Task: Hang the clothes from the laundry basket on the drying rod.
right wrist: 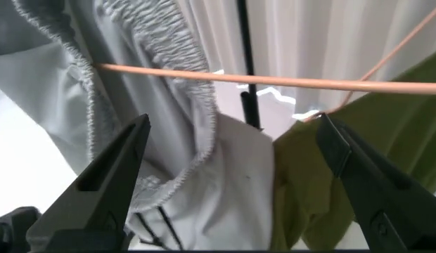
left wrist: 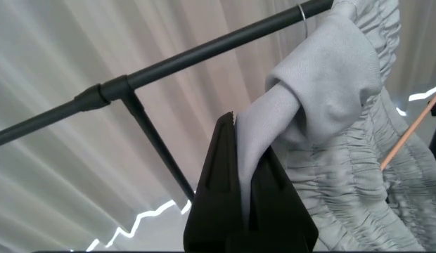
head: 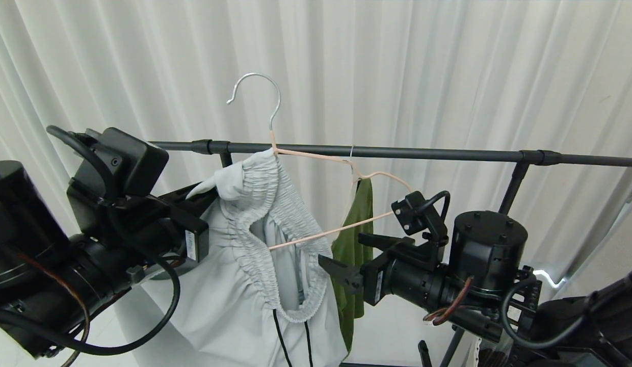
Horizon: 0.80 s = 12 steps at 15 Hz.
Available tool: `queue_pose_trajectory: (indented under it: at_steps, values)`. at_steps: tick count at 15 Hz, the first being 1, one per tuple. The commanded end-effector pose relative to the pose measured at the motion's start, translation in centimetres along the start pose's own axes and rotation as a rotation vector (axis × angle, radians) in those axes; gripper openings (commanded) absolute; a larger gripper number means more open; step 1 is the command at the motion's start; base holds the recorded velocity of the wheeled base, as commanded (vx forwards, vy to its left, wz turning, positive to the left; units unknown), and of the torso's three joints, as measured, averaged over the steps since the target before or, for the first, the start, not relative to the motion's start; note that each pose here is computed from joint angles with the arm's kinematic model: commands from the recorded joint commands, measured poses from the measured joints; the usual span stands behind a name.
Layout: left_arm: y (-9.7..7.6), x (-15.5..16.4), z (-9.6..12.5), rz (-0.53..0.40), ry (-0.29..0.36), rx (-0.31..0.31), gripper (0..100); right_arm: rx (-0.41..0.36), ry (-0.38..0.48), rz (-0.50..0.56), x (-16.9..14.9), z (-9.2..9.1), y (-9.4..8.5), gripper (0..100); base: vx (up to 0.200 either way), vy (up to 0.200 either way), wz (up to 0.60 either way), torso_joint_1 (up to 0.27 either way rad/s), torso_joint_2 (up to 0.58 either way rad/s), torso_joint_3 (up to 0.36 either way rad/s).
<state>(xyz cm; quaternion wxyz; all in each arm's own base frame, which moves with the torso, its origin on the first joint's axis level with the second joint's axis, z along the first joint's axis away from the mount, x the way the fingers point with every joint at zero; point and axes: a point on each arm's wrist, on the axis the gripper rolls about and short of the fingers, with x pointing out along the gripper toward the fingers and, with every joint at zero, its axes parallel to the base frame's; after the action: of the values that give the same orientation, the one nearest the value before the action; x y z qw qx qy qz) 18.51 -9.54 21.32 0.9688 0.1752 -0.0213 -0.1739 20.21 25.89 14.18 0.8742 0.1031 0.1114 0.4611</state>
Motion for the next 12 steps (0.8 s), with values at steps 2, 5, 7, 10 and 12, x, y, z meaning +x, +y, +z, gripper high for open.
queue_pose_trajectory:
  at_steps: [2,5,7,10,12]
  values:
    - [0.0,0.0,0.1,0.005,-0.016,-0.001,0,0.002,0.024,-0.031,1.7,-1.4,0.1,100,0.0,0.0,0.0,0.0,0.0,0.0]
    - [0.1,0.0,0.2,0.01,-0.027,0.003,0,0.003,0.042,-0.036,2.6,-2.2,0.0,100,0.0,0.0,0.0,0.0,0.0,0.0]
    - [0.1,-0.2,0.3,0.011,-0.032,0.004,0,0.006,0.038,-0.037,2.8,-2.2,0.0,100,0.0,0.0,0.0,0.0,0.0,0.0]
    - [0.2,-0.4,0.6,0.016,-0.046,-0.002,0,0.006,0.04,-0.042,2.8,-2.2,0.0,0,0.0,0.0,0.0,0.0,0.0,0.0]
    - [0.3,-0.5,0.6,0.016,-0.047,-0.003,0,0.008,0.044,-0.045,2.8,-2.4,-0.1,0,0.0,0.0,0.0,0.0,0.0,0.0]
